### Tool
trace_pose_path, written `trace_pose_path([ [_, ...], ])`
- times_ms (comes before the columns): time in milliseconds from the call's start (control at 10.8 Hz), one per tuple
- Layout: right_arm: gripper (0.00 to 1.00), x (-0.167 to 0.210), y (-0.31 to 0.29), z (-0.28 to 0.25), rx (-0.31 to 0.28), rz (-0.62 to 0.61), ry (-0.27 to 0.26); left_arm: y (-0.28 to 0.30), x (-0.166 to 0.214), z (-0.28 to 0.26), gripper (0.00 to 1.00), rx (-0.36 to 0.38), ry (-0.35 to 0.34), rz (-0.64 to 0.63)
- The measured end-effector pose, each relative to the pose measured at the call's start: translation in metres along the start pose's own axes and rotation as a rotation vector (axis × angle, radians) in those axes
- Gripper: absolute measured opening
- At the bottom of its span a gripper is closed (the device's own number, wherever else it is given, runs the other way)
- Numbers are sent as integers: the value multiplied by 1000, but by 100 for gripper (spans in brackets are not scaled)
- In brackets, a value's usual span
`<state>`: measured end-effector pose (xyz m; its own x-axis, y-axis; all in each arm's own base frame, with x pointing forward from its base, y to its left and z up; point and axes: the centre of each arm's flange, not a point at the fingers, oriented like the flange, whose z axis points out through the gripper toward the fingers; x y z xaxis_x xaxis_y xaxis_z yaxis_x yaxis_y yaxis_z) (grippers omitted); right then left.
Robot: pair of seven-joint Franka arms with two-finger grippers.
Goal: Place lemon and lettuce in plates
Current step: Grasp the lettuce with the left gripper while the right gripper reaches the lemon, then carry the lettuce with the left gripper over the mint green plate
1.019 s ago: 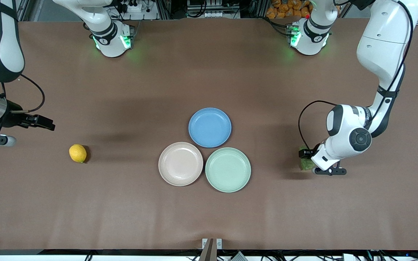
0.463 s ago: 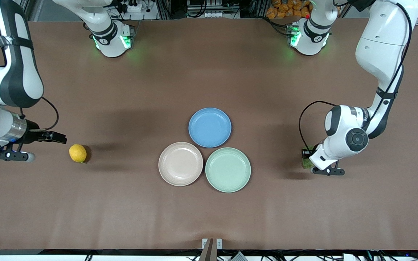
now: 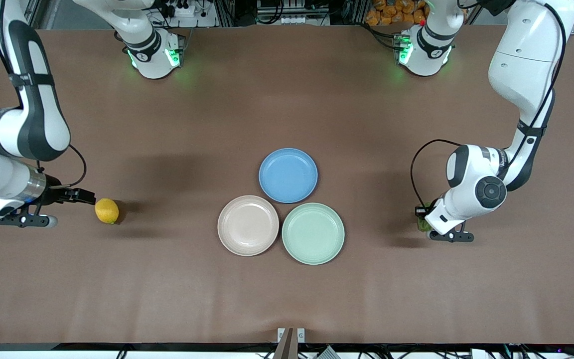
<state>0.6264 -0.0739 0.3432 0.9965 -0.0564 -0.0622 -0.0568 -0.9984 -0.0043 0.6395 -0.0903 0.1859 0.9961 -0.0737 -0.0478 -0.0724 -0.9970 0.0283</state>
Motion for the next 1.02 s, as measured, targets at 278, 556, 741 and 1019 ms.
trace_pose_path([
  [278, 100, 5, 13, 38, -2, 9, -15, 16, 8, -17, 5, -3, 36, 23],
  [556, 100, 9, 14, 59, -4, 9, -16, 50, 10, -44, 5, -4, 80, 57],
  [741, 100, 11, 14, 73, -5, 9, -18, 79, 7, -59, 5, -8, 102, 57],
  [1019, 100, 16, 16, 94, -9, 10, -1, 125, 0, -78, 5, -42, 126, 36],
])
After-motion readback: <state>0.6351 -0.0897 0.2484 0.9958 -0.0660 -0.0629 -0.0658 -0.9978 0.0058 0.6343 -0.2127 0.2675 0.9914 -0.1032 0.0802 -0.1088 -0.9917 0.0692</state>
